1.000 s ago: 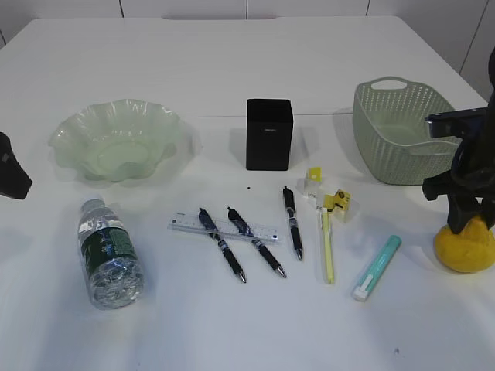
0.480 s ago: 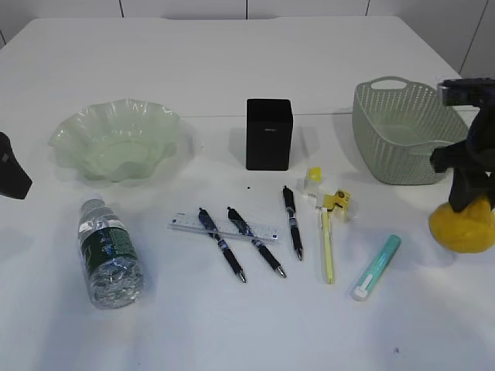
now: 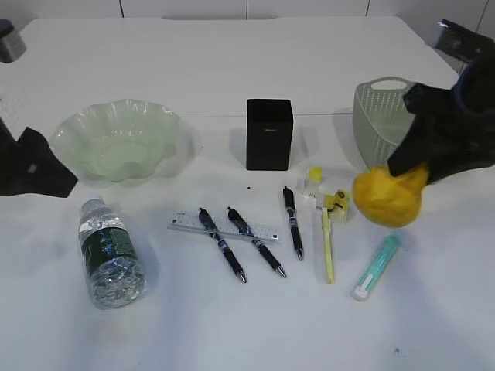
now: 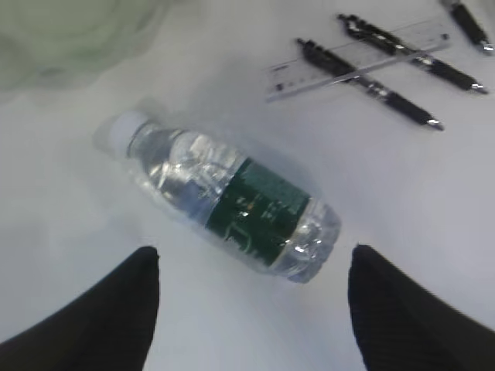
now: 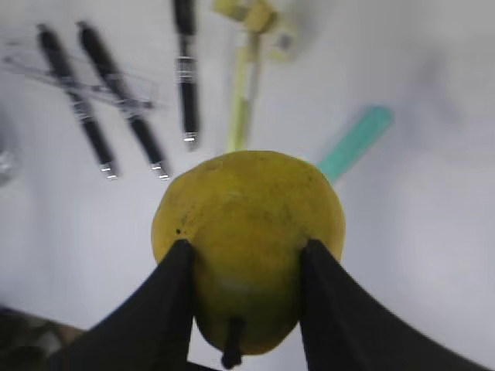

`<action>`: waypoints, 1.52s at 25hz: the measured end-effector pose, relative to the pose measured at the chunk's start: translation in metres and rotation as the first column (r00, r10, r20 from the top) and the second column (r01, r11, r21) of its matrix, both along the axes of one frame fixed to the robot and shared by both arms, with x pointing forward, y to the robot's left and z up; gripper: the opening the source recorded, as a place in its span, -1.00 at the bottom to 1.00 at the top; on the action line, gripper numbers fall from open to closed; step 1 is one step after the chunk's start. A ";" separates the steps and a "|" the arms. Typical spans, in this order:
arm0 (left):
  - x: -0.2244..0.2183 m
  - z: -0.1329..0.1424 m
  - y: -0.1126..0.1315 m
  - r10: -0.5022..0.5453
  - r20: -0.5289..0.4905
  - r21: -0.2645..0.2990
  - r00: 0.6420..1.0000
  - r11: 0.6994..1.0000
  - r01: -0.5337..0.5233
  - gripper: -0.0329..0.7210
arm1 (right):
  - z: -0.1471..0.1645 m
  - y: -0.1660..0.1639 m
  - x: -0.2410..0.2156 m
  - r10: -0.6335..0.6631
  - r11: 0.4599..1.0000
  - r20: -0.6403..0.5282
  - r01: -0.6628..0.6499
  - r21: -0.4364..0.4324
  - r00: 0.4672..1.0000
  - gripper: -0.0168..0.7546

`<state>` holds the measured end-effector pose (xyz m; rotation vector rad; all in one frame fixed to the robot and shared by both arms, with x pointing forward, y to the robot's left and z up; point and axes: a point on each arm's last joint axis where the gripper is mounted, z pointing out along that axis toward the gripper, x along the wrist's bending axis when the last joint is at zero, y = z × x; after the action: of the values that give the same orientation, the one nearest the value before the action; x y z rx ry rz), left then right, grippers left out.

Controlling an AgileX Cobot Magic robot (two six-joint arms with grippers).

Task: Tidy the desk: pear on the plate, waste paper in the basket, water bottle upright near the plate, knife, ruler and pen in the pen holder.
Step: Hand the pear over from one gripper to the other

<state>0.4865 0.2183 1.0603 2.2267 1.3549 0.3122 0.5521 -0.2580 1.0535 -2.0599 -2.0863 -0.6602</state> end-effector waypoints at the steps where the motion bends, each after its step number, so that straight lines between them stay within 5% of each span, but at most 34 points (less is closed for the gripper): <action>1: -0.002 0.002 -0.006 -0.036 0.016 -0.008 0.999 0.999 0.036 0.52 | 0.002 0.004 0.000 0.002 0.999 0.002 -0.002 0.054 1.000 -0.23; 5: -0.007 0.005 -0.027 -0.159 0.070 -0.026 0.985 0.987 0.161 0.52 | 0.008 0.018 0.000 0.029 0.984 0.025 -0.033 0.174 0.999 -0.23; 18: -0.022 0.010 -0.064 -0.412 0.175 -0.025 0.894 0.906 0.422 0.52 | 0.015 0.116 -0.018 0.209 0.943 0.163 -0.243 0.226 0.964 -0.24; 22: -0.023 0.011 -0.066 -0.439 0.193 -0.034 0.878 0.891 0.453 0.51 | 0.016 0.122 -0.018 0.191 0.940 0.180 -0.232 0.250 0.965 -0.24; 31: -0.025 0.021 -0.081 -0.537 0.347 -0.086 0.769 0.799 0.596 0.52 | 0.020 0.124 -0.015 0.158 0.937 0.200 -0.211 0.279 0.967 -0.24; 38: -0.016 0.012 -0.086 -0.531 0.353 -0.094 0.770 0.799 0.594 0.72 | 0.038 0.126 -0.009 0.152 0.930 0.259 -0.226 0.289 0.954 -0.24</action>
<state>0.4708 0.1320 1.0719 2.1758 0.4779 0.2711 0.5427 -0.1320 1.0917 -1.6504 -2.0933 -1.1649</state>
